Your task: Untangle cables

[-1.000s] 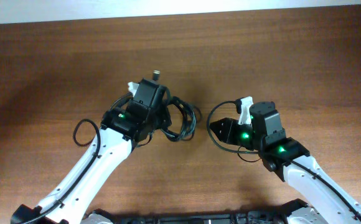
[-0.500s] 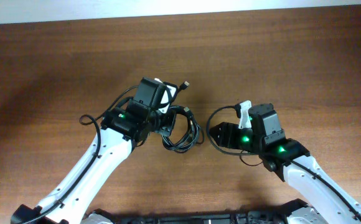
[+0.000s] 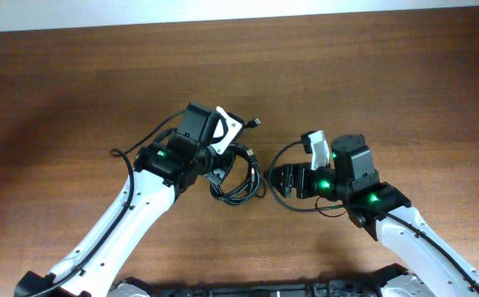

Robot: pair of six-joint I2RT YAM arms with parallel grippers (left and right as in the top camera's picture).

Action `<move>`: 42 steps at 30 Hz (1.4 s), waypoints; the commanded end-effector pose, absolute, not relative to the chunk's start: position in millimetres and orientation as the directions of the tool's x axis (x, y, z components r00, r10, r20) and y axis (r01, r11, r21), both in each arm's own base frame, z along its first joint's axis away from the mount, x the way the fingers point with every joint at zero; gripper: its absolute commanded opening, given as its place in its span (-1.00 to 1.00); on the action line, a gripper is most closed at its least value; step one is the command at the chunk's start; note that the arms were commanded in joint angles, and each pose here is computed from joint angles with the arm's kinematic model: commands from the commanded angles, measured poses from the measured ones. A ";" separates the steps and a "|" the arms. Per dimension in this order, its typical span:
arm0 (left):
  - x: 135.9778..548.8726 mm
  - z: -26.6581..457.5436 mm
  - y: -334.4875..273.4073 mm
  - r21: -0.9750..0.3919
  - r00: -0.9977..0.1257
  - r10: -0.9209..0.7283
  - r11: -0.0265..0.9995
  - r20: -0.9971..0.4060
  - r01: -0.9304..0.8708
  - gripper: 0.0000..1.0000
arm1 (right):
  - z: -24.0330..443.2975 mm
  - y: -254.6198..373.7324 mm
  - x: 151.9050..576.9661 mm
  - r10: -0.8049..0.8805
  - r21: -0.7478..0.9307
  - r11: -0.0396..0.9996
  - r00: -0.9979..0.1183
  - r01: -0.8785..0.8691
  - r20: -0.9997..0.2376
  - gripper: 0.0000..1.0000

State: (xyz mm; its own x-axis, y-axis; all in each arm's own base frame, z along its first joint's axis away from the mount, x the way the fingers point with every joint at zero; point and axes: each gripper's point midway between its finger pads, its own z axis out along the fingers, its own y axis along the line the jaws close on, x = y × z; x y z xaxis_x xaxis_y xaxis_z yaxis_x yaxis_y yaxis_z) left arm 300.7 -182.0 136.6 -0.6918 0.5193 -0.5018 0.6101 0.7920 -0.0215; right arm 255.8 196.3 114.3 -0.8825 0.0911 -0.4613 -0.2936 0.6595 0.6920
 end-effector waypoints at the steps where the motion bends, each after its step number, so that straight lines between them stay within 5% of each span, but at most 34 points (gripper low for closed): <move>1: 302.4 145.1 -187.1 -0.014 -0.650 0.548 0.759 -0.527 0.651 -1.00 | 127.3 208.6 242.2 -0.024 0.691 0.567 -0.848 -0.448 -0.530 0.70; 8: 300.3 158.8 -215.0 -0.115 -0.602 0.521 0.691 -0.606 0.714 -1.00 | 138.6 216.7 236.6 -0.042 0.715 0.497 -0.836 -0.492 -0.547 0.68; 10: 297.6 163.7 -224.2 -0.158 -0.595 0.503 0.665 -0.627 0.729 -1.00 | 144.1 218.6 239.3 -0.039 0.708 0.482 -0.820 -0.516 -0.572 0.24; 13: 297.8 175.6 -238.9 -0.216 -0.580 0.461 0.627 -0.672 0.749 -1.00 | 145.1 218.9 239.9 -0.037 0.706 0.480 -0.816 -0.520 -0.576 -0.90; 15: 314.9 173.4 -225.1 -0.162 -0.616 0.420 0.725 -0.666 0.669 -0.95 | 142.1 218.0 238.1 -0.040 0.711 0.487 -0.826 -0.507 -0.562 -0.92; 16: 327.7 169.5 -207.6 -0.111 -0.660 0.373 0.814 -0.652 0.570 -0.74 | 139.8 217.2 236.8 -0.042 0.715 0.492 -0.834 -0.497 -0.550 -0.92; 17: 336.9 166.7 -190.0 -0.072 -0.703 0.310 0.887 -0.640 0.457 -0.17 | 138.4 216.8 235.7 -0.044 0.718 0.494 -0.839 -0.491 -0.543 -0.92; 18: 342.4 165.6 -177.2 -0.049 -0.728 0.254 0.929 -0.637 0.367 0.13 | 138.1 216.8 235.3 -0.044 0.719 0.494 -0.840 -0.489 -0.541 -0.92; 21: 348.7 164.3 -153.5 -0.060 -0.770 0.071 0.988 -0.634 0.141 0.87 | 134.4 213.1 241.3 0.007 0.736 0.532 -0.867 -0.418 -0.498 -0.92; 22: 348.4 164.0 -153.5 -0.084 -0.776 0.034 0.990 -0.630 0.111 0.98 | 134.7 213.0 242.0 0.009 0.735 0.533 -0.866 -0.419 -0.500 -0.92; 26: 325.6 154.4 -178.9 -0.256 -0.853 -0.017 0.957 -0.522 0.138 0.98 | 140.4 214.6 246.4 0.015 0.726 0.524 -0.848 -0.445 -0.530 -0.92; 27: 318.7 150.3 -178.6 -0.259 -0.870 -0.007 0.956 -0.493 0.139 0.83 | 142.3 215.0 247.8 0.017 0.723 0.521 -0.841 -0.453 -0.540 -0.92; 29: 312.7 145.7 -174.7 -0.240 -0.883 0.010 0.961 -0.470 0.139 -0.32 | 142.1 213.9 250.7 0.024 0.715 0.532 -0.836 -0.454 -0.548 -0.92; 32: 315.4 147.4 -175.8 -0.216 -0.867 0.062 0.958 -0.494 0.191 -1.00 | 141.9 213.7 251.0 0.025 0.714 0.534 -0.836 -0.453 -0.549 -0.92; 36: 324.6 154.5 -180.8 -0.231 -0.844 0.049 0.952 -0.534 0.201 -1.00 | 141.8 213.7 251.0 0.025 0.714 0.534 -0.836 -0.452 -0.548 -0.92; 38: 324.3 154.4 -181.0 -0.231 -0.845 0.049 0.952 -0.533 0.201 -0.63 | 141.8 213.7 251.1 0.025 0.714 0.535 -0.836 -0.452 -0.549 -0.92; 40: 318.4 151.9 -183.7 -0.249 -0.858 0.057 0.945 -0.510 0.210 0.01 | 138.0 208.6 258.4 0.109 0.749 0.568 -0.871 -0.340 -0.478 -0.92; 42: 312.4 147.5 -180.5 -0.246 -0.875 0.054 0.950 -0.481 0.193 0.22 | 136.0 201.4 270.6 0.224 0.775 0.594 -0.882 -0.214 -0.415 -0.92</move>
State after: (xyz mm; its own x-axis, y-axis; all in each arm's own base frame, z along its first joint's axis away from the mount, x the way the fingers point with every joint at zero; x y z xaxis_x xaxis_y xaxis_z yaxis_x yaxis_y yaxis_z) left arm 315.6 -180.5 143.7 -0.8677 0.0557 -0.4940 0.1924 0.9539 -0.2304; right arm 253.7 210.6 134.7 -0.8717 0.0812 -0.4833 -0.3592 0.5649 0.7429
